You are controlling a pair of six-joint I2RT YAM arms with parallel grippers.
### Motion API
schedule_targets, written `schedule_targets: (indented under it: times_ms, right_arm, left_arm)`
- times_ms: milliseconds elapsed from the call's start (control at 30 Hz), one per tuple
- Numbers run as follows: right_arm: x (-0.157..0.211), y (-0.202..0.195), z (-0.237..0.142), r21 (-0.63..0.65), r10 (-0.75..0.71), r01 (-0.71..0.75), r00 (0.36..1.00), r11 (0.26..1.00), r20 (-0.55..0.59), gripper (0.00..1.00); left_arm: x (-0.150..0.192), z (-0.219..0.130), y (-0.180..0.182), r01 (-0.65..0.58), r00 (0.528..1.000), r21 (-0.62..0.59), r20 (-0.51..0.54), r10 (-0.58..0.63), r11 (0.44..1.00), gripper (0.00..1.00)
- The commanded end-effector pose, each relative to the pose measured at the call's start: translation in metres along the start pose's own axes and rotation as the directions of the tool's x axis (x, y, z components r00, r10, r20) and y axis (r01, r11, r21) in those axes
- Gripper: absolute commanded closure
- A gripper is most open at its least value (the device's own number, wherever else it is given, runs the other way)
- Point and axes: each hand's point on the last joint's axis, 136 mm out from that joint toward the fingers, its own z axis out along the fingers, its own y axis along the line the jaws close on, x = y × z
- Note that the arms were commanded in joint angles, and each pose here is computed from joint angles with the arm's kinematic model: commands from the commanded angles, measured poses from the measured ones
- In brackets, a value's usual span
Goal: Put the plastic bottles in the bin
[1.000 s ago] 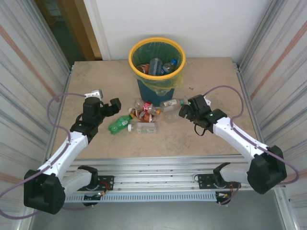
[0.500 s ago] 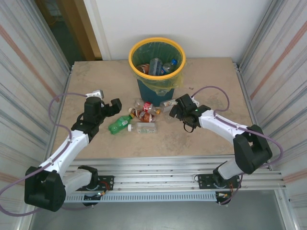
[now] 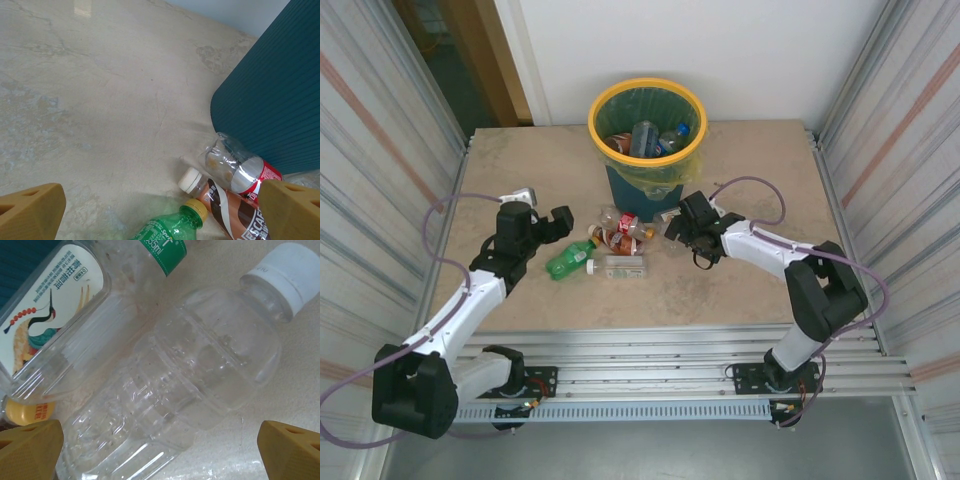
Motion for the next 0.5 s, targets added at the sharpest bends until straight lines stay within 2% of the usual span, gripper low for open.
schedule_targets:
  times_ms: [0,467]
  right_arm:
    - [-0.001,0.004,0.006,0.007,0.019,-0.019,1.000,1.000,-0.006,0.02]
    - [0.008,-0.022,0.030,0.092,0.019,-0.014,0.999,0.996,-0.050,0.00]
  left_arm:
    - [-0.009,0.001,-0.003,0.021,0.999,0.016,0.030,-0.022,1.000,0.01]
    - [-0.007,0.003,-0.001,0.022,0.999,0.012,0.024,-0.023,1.000,0.01]
